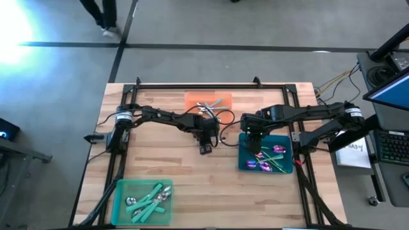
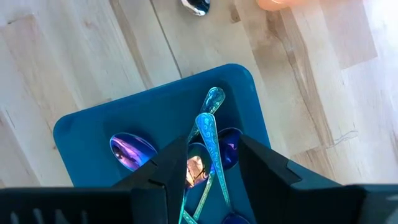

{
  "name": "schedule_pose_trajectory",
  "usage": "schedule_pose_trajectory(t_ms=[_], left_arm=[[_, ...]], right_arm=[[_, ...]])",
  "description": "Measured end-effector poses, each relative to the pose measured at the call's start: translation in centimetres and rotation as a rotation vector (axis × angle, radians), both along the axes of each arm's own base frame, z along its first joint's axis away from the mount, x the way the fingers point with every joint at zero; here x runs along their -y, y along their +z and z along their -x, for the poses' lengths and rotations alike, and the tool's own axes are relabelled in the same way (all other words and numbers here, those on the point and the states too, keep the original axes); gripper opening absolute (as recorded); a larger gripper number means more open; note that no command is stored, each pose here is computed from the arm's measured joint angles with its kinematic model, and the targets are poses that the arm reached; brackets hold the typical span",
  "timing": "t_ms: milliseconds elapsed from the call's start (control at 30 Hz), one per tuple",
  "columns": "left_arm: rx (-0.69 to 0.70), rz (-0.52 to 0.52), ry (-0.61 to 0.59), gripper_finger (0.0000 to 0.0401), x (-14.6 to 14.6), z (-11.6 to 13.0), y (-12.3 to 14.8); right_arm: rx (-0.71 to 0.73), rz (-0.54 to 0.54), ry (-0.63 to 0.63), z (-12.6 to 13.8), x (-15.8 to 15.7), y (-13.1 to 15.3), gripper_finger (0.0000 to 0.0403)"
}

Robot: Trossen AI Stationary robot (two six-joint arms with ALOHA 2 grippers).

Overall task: Sort silverware by color (type)
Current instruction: Put the blue spoon into the orange bin

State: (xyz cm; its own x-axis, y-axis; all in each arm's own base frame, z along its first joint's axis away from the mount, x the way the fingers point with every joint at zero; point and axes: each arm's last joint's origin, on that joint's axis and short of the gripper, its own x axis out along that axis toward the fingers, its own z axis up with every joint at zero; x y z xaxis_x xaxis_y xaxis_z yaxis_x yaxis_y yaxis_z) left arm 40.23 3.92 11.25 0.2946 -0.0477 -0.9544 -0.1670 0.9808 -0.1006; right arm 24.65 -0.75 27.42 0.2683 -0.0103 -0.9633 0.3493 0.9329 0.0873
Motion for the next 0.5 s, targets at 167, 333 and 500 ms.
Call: schedule_pose_trajectory(t_ms=[167,333,500], left_arm=[[-0.015,0.034,-0.003,0.0017,1.1,0.5,1.2],[0.05,0.023,-0.009,0.0017,1.5,1.0,4.3],[0.224,-0.013,0.001,0.0017,1.3,1.4,9.1]], right_arm=[[-0.002,0.006,0.021,0.0,0.0,0.0,0.0128],[-0.003,0.022,0.046,0.0,0.0,0.0,0.0128],[-0.006,0.088,0.033,0.0,0.2,0.0,0.0128]])
